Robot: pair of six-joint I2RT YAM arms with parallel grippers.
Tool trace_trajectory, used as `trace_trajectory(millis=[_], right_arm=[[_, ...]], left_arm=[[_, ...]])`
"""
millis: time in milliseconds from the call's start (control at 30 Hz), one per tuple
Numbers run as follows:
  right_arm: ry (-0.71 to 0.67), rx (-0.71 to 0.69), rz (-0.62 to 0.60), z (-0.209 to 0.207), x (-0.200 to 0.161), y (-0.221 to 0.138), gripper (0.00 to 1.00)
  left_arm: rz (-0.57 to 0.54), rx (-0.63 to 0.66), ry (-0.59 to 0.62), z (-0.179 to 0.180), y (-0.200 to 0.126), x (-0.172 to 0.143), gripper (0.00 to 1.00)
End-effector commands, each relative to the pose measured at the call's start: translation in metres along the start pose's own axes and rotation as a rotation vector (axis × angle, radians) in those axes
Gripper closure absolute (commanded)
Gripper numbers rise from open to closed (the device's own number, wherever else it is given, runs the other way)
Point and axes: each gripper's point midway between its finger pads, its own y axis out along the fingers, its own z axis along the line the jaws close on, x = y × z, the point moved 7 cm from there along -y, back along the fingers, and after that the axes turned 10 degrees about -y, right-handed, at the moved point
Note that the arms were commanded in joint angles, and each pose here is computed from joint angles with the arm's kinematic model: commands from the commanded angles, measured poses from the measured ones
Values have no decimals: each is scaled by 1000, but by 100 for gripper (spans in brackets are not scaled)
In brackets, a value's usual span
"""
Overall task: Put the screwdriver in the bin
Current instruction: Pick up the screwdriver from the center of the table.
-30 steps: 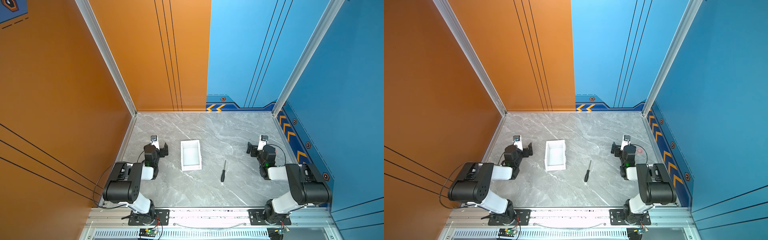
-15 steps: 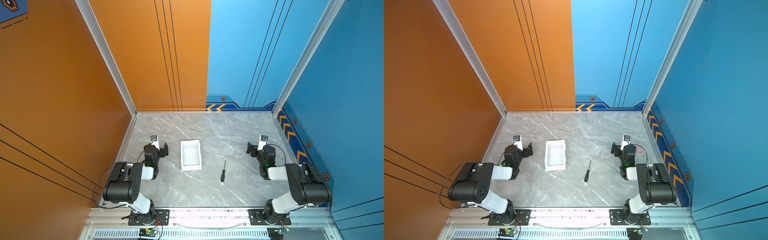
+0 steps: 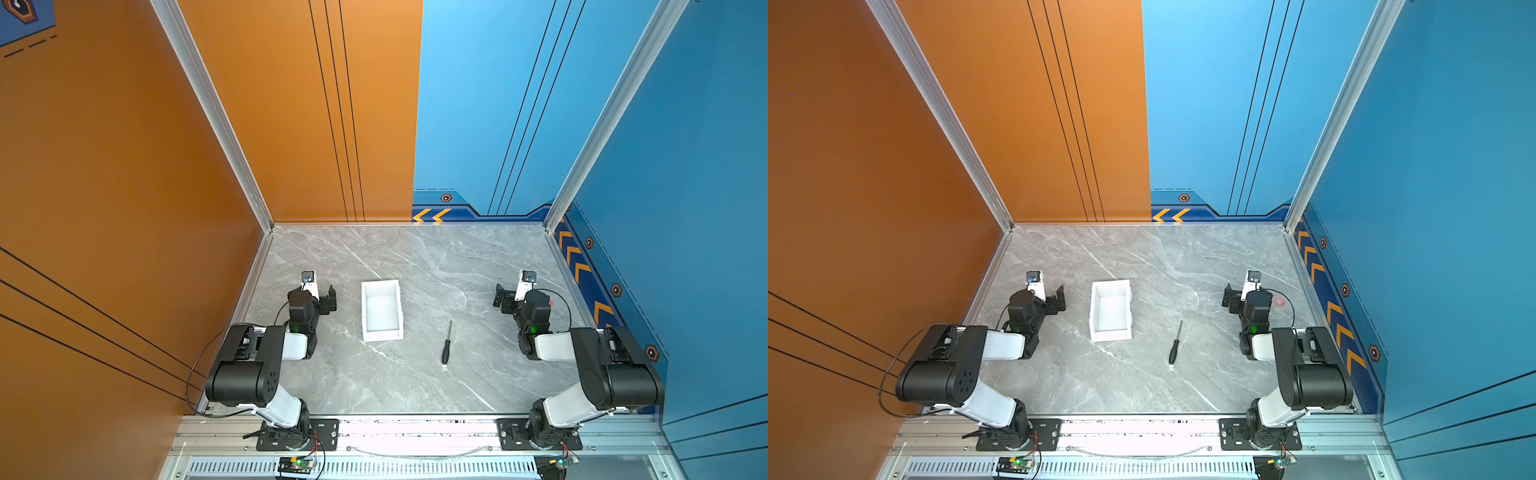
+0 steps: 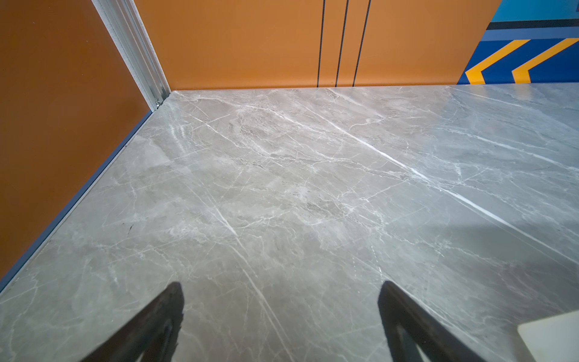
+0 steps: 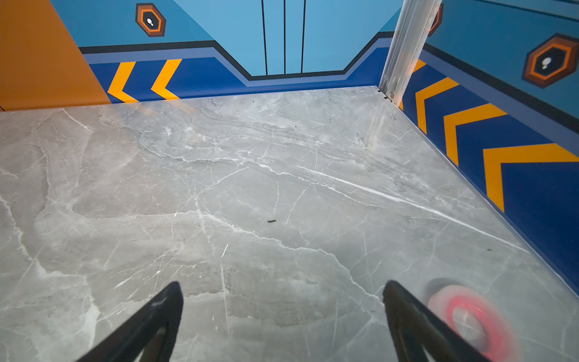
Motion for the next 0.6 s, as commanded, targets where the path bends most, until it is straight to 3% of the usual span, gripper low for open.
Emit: trace_trajectory(millis=[0, 200, 333, 467, 567], right_arm=[[29, -87, 22, -10, 13, 0, 0], [34, -125, 94, -18, 39, -12, 0], [124, -128, 131, -23, 58, -31, 0], [408, -177, 199, -39, 78, -61, 0], [567, 7, 229, -35, 89, -76, 0]], left_arm=[[0, 0, 28, -4, -1, 12, 2], [85, -14, 51, -12, -7, 35, 2], [140, -33, 124, -23, -16, 52, 2], [268, -75, 187, -37, -32, 75, 2], [401, -119, 218, -49, -48, 92, 2]])
